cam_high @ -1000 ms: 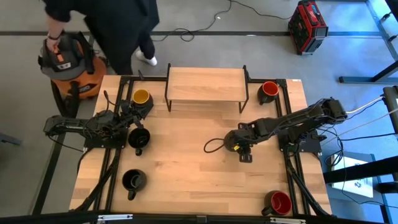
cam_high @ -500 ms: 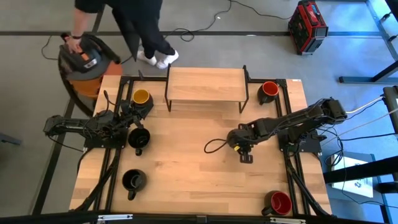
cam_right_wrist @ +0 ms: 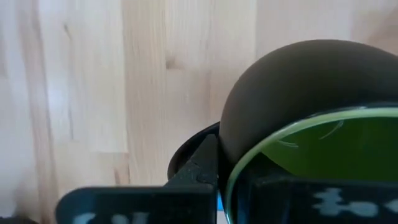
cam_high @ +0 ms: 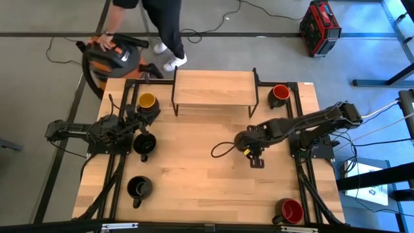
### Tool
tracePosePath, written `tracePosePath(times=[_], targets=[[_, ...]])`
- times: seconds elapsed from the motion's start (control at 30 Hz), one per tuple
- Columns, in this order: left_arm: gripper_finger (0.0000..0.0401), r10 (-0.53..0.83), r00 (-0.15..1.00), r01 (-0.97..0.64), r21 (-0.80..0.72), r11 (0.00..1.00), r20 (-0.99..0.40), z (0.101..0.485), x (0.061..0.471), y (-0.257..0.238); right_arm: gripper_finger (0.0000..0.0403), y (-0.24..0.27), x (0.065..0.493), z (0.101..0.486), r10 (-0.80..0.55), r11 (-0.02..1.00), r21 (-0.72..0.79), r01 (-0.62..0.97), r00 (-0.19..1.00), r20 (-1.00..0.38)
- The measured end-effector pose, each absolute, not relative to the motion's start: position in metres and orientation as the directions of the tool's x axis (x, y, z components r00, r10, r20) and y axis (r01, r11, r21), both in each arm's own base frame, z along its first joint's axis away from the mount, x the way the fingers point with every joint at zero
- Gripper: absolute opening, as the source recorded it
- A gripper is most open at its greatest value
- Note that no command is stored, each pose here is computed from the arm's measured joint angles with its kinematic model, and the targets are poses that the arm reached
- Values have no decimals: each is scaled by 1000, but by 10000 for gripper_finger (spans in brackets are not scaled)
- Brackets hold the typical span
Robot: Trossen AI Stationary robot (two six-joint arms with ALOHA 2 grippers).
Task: Place coffee mugs
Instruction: Put the green mug on the shelf
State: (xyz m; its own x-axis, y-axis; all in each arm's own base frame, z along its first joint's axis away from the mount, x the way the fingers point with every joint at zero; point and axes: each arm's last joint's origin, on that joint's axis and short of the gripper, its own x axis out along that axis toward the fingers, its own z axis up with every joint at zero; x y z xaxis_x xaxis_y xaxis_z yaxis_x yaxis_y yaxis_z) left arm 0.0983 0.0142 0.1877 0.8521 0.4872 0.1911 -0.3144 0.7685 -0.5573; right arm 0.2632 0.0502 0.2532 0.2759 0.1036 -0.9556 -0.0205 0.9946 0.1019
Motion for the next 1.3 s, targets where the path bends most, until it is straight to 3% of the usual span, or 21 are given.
tracePosePath(times=[0.47,0.7,0.97,1.3], targets=[[7,487,852,-313,-557,769,192,188,98,14,2,7,269,357,-21,999,-4,42,424,-905],[7,487,852,-315,-554,771,193,188,98,14,1,-21,270,386,-94,994,-59,94,442,-892],[7,487,854,-323,-548,772,183,187,98,14,1,-63,281,411,-181,981,-143,132,345,-921],[7,487,857,-332,-542,772,168,185,99,14,0,-135,284,401,-182,956,-113,269,245,-952]])
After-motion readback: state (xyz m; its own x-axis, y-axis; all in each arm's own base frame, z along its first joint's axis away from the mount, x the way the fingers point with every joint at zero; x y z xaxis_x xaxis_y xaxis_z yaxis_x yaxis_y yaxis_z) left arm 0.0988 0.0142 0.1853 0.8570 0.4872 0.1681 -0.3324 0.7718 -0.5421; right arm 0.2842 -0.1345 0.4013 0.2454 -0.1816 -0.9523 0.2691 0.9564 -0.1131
